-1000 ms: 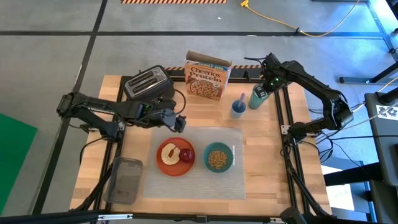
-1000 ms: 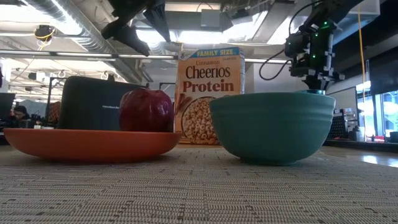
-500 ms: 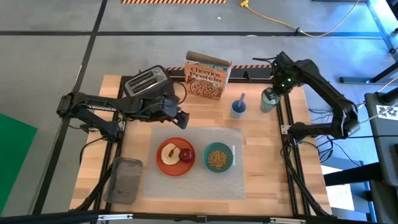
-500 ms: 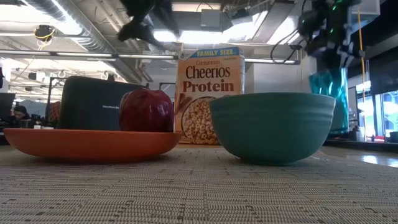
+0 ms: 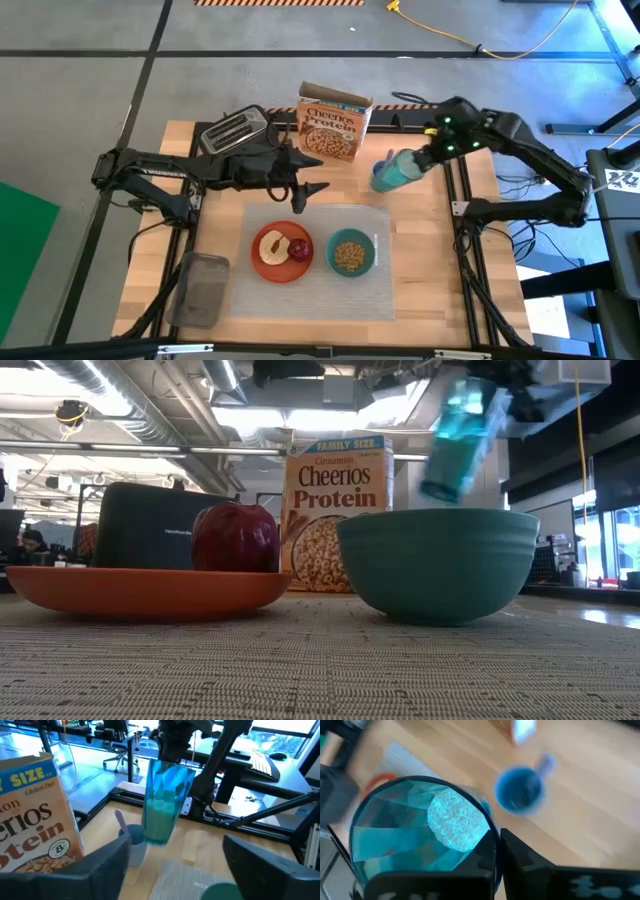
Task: Arrange a breakfast setting
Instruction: Put the blue cup with rice on the gray placemat to the top right of the orange plate
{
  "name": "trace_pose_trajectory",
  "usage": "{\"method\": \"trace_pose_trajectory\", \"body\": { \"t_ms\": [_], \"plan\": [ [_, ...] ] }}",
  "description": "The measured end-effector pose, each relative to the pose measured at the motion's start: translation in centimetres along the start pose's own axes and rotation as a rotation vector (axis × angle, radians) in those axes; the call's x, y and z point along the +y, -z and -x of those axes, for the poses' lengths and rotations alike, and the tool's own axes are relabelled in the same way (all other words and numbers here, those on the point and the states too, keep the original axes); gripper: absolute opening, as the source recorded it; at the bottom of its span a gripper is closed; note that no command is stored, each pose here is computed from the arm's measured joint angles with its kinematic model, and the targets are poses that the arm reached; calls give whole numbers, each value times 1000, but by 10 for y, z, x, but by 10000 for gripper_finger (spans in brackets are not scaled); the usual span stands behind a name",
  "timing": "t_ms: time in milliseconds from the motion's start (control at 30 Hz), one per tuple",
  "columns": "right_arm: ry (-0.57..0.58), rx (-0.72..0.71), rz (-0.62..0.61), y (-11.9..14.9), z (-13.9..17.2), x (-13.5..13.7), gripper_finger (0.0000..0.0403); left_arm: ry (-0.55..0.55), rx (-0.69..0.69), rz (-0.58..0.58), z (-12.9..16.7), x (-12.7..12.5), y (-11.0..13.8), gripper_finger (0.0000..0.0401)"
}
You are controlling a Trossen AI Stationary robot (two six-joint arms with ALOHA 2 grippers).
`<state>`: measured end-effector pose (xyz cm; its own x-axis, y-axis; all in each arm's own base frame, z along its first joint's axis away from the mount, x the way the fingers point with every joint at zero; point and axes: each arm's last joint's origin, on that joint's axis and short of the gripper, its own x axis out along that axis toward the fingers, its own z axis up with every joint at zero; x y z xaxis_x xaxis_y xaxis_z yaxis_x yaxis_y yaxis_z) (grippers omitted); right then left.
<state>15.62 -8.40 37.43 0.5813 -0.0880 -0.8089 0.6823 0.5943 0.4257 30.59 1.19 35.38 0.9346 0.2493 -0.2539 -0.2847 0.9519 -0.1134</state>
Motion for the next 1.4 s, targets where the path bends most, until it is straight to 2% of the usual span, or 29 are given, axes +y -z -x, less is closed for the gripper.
{"method": "trace_pose_trajectory", "body": {
  "t_ms": [200,300,433,533,633,767,900,1000,1267,1400],
  "plan": [
    [-151,-110,106,-15,-42,57,1,-8,27,-23,-16,4,8,392],
    [-218,-118,142,-24,-57,78,1,-12,54,-87,-18,6,11,391],
    [-223,-114,155,-36,-66,94,1,31,70,-114,-22,4,14,383],
    [-232,-119,176,-44,-69,106,1,69,80,-97,-22,3,15,382],
    [-252,-131,213,-53,-67,115,1,61,80,-74,-23,4,15,381],
    [-229,-136,238,-58,-68,119,1,43,79,-65,-22,4,15,381],
    [-170,-163,237,-60,-72,118,1,19,35,-49,-9,5,5,381],
    [-164,-164,246,-61,-77,118,1,44,2,-35,-3,6,-1,381],
    [-165,-135,308,-56,-89,125,0,118,42,-12,-8,8,3,381],
    [-147,-138,317,-55,-89,125,0,87,39,-15,-4,9,1,381]
  ]
}}
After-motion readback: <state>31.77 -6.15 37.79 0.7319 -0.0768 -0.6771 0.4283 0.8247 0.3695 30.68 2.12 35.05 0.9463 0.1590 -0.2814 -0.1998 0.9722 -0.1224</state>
